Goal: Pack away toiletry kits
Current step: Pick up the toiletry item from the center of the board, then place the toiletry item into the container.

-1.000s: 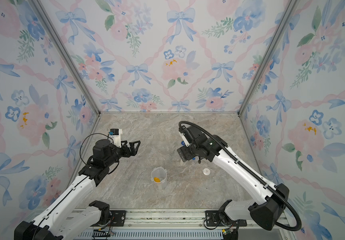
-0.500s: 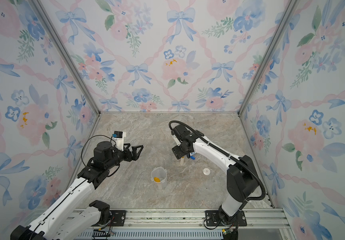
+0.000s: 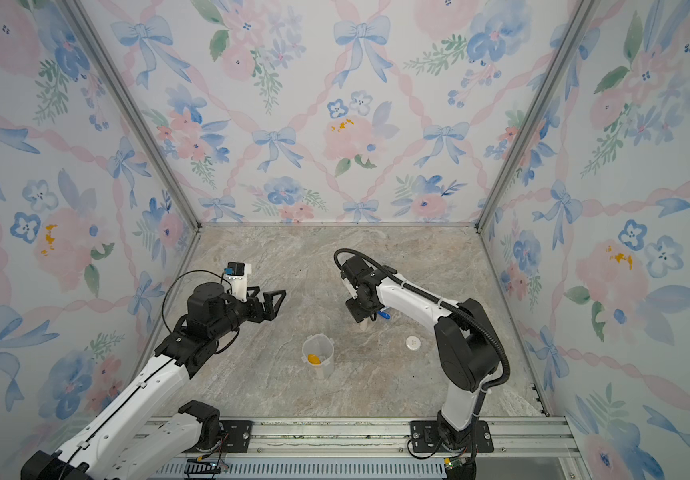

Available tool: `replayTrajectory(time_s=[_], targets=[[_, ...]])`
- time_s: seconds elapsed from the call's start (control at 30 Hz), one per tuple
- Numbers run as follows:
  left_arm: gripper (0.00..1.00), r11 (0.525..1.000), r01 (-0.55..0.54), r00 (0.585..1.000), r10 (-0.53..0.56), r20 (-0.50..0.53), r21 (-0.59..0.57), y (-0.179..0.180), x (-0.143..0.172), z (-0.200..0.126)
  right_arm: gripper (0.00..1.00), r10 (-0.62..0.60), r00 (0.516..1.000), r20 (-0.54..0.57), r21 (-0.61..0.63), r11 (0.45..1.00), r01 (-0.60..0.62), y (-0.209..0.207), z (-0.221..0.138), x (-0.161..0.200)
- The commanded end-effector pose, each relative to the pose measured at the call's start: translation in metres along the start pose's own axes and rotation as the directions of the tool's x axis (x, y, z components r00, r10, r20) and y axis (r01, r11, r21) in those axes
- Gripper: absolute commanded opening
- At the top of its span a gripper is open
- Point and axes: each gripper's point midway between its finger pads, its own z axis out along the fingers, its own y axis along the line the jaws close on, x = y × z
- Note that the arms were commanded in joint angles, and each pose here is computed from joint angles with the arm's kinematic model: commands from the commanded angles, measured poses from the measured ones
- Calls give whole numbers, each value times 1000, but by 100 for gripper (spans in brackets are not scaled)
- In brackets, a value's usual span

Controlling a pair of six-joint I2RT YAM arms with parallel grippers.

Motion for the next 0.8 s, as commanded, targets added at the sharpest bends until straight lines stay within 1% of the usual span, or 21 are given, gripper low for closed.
replayTrajectory(time_s=[0.0,0.13,0.23,0.37,0.47,0.53,0.7,0.77], targets=[[98,1000,-19,999,19,30,-14,2,-10,-2,42,-18,1000,-9,14,1000,18,-1,-1,6],[98,999,-14,1000,14,28,-29,7,-9,0,34,-16,1000,4,19,1000,16,-1,-5,8],[98,999,-8,1000,10,29,-38,9,-9,0,25,-26,1000,7,23,999,25,0,-8,9],[98,998,4,1000,-2,30,-55,15,-9,1,17,-54,998,40,43,998,52,1,-31,6],[98,998,16,1000,-15,20,-55,16,-6,4,12,-66,994,87,45,997,62,0,-61,4],[98,998,23,1000,-22,15,-60,17,-5,7,11,-79,990,120,20,997,77,6,-85,2],[98,996,18,1000,-17,20,-83,22,-6,7,11,-188,954,235,-30,979,200,49,-158,-7],[98,995,29,999,-27,18,-94,25,-5,8,12,-206,942,267,-57,972,229,68,-176,-7]])
